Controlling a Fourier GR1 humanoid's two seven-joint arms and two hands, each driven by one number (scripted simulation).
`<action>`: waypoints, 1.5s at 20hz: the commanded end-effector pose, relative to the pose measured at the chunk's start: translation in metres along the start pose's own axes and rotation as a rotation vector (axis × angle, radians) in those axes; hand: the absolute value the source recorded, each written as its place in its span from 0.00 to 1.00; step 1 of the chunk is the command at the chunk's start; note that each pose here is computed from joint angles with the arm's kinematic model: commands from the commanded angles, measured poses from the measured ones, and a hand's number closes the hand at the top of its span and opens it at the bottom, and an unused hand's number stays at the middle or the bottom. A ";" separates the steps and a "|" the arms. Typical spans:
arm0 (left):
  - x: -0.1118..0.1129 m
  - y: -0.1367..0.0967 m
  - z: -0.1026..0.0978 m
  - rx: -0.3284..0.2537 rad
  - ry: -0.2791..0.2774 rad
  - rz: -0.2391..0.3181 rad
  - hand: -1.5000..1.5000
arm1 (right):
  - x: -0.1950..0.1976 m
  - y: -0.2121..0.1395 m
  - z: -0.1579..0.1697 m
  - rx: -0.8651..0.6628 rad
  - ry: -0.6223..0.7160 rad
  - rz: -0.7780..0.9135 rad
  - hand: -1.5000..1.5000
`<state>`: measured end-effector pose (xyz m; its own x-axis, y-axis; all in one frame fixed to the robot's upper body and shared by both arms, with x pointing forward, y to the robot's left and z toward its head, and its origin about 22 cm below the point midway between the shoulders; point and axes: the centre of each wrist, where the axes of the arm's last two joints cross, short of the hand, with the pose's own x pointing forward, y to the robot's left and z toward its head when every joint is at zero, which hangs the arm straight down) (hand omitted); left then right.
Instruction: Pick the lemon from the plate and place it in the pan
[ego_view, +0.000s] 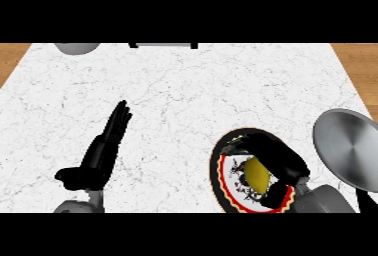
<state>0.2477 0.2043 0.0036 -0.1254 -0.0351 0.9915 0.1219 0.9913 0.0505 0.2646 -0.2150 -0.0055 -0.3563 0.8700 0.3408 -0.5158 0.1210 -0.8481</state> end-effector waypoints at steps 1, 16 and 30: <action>0.012 -0.003 -0.002 0.006 -0.003 0.022 0.50 | -0.003 0.003 -0.014 0.070 -0.015 0.012 1.00; 0.003 0.012 0.007 0.030 0.013 -0.004 0.50 | -0.001 -0.023 -0.010 -0.521 0.655 -0.245 1.00; 0.007 -0.019 0.005 0.008 -0.011 0.009 0.50 | 0.090 -0.112 -0.007 -1.140 0.953 -0.305 1.00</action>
<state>0.2472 0.2004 0.0080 -0.1257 -0.0341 0.9915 0.1089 0.9929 0.0480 0.2938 -0.1427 0.1001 0.4636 0.7586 0.4578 0.4444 0.2479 -0.8608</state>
